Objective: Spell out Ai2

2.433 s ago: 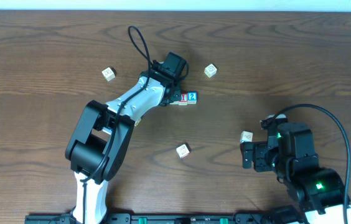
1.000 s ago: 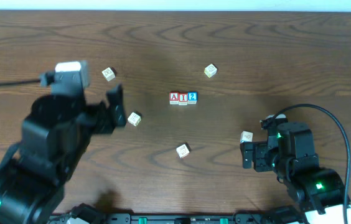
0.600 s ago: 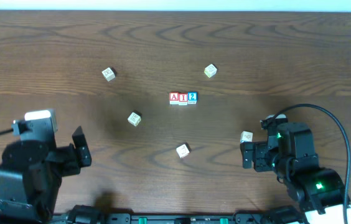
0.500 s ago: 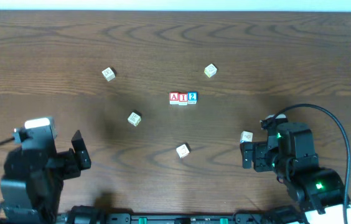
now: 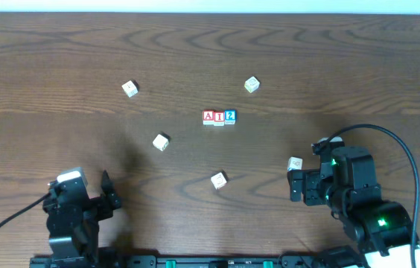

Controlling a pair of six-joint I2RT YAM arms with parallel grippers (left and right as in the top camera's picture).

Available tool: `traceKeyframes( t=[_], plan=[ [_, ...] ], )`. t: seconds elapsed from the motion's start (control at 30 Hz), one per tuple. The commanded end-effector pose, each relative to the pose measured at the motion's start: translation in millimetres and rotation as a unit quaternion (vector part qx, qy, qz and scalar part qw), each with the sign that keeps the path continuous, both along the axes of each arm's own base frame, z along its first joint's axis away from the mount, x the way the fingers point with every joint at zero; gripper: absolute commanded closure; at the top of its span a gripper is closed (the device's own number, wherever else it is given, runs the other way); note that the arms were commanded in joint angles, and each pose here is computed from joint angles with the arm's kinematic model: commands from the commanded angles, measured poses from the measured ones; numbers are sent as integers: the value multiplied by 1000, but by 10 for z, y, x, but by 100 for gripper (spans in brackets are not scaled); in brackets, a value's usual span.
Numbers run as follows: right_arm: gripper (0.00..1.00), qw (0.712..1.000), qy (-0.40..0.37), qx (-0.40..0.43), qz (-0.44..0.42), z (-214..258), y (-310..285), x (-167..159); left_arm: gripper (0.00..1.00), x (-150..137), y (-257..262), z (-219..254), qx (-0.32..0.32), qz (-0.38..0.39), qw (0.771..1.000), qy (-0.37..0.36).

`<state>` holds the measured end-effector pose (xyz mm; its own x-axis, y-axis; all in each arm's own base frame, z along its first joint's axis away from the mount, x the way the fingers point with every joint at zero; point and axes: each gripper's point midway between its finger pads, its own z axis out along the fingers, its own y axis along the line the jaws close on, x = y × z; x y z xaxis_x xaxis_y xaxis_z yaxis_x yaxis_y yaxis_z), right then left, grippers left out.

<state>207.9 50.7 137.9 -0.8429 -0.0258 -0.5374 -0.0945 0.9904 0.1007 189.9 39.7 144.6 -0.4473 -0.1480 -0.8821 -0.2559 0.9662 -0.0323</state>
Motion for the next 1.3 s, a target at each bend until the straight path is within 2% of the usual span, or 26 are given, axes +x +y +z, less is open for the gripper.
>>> traceKeyframes(
  t=[0.0,0.47,1.27],
  plan=[
    [1,1000,0,4,-3,2,0,-5,5,24,2,-120,6,-4,1000,-5],
    [1,1000,0,4,-3,3,1,-4,5,12,-3,-672,2,-5,999,43],
    [1,1000,0,4,-3,2,0,-5,4,-4,9,-685,6,-4,999,48]
  ],
)
